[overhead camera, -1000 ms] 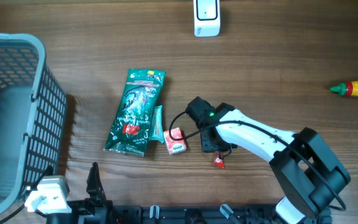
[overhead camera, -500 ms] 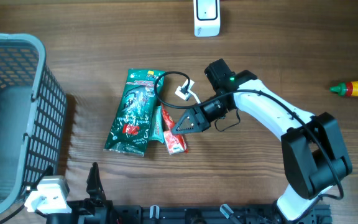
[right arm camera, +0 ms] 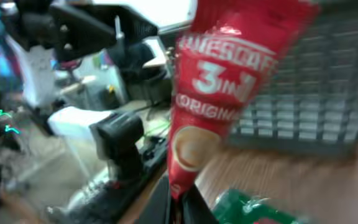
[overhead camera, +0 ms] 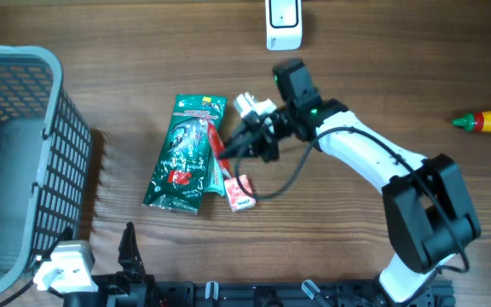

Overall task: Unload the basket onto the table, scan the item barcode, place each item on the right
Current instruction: 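Lift the Nescafe stick and carry it to the scanner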

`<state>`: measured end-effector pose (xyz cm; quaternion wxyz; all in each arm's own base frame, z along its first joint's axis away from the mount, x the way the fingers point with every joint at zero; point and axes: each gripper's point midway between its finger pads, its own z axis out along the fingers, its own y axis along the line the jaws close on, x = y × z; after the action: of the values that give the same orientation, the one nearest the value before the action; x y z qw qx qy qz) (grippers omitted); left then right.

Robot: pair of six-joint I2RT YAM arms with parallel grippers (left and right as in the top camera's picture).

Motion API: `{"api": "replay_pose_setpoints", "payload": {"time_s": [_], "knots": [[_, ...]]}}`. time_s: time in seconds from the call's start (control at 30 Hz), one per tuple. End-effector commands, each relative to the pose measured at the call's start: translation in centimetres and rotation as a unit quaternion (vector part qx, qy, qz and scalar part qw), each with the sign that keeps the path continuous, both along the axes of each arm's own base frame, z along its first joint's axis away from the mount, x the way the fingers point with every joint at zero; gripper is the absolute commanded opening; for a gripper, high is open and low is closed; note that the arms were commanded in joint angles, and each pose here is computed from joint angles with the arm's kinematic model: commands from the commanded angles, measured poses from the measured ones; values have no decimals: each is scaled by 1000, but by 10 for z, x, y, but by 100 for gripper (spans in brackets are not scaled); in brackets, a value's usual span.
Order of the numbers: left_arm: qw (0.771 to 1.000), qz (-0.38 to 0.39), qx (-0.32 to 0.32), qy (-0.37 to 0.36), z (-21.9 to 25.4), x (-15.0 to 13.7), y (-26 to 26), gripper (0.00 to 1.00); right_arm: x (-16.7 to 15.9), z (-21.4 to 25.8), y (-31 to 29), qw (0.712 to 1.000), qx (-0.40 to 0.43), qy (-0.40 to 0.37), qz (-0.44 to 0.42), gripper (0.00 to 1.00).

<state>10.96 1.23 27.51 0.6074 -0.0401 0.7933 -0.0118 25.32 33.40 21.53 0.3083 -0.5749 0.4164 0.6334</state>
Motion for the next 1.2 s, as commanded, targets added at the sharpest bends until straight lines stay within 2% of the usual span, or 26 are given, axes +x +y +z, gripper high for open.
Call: {"api": "replay_pose_setpoints", "payload": {"time_s": [0.0,0.07,0.1,0.2,0.27,0.37,0.43,0.47,0.5,0.63,0.7,0.77,0.8,0.83,0.9,1.1,1.13,1.17], "knots": [[1000,1,-2,-3,1,-1,0,100,8,45,4,999,20,-17,30,5],[1000,1,-2,-3,1,-1,0,100,1,89,0,988,68,-138,29,5],[1000,1,-2,-3,1,-1,0,100,-18,112,-10,964,114,-239,24,5],[1000,1,-2,-3,1,-1,0,100,-24,124,-14,950,136,-281,23,5],[1000,1,-2,-3,1,-1,0,100,-26,127,-15,927,166,-335,24,5],[1000,1,-2,-3,1,-1,0,100,-26,126,-16,916,179,-357,24,4],[1000,1,-2,-3,1,-1,0,100,-26,127,-16,897,200,-395,24,5],[1000,1,-2,-3,1,-1,0,100,-26,128,-16,858,234,-456,25,4],[1000,1,-2,-3,1,-1,0,100,-25,130,-15,833,257,-489,19,4],[1000,1,-2,-3,1,-1,0,100,-8,160,-9,742,341,-572,-75,4],[1000,1,-2,-3,1,-1,0,100,-8,168,-10,685,368,-622,-93,4],[1000,1,-2,-3,1,-1,0,100,-13,172,-10,598,396,-691,-94,4],[1000,1,-2,-3,1,-1,0,100,-14,173,-9,574,402,-707,-93,4],[1000,1,-2,-3,1,-1,0,100,-16,173,-8,535,413,-731,-92,5],[1000,1,-2,-3,1,-1,0,100,-17,174,-8,522,416,-739,-92,4],[1000,1,-2,-3,1,-1,0,100,-15,173,-7,540,410,-729,-92,4],[1000,1,-2,-3,1,-1,0,100,-12,171,-6,565,402,-715,-92,4],[1000,1,-2,-3,1,-1,0,100,-7,168,-3,636,379,-666,-91,4]]}}
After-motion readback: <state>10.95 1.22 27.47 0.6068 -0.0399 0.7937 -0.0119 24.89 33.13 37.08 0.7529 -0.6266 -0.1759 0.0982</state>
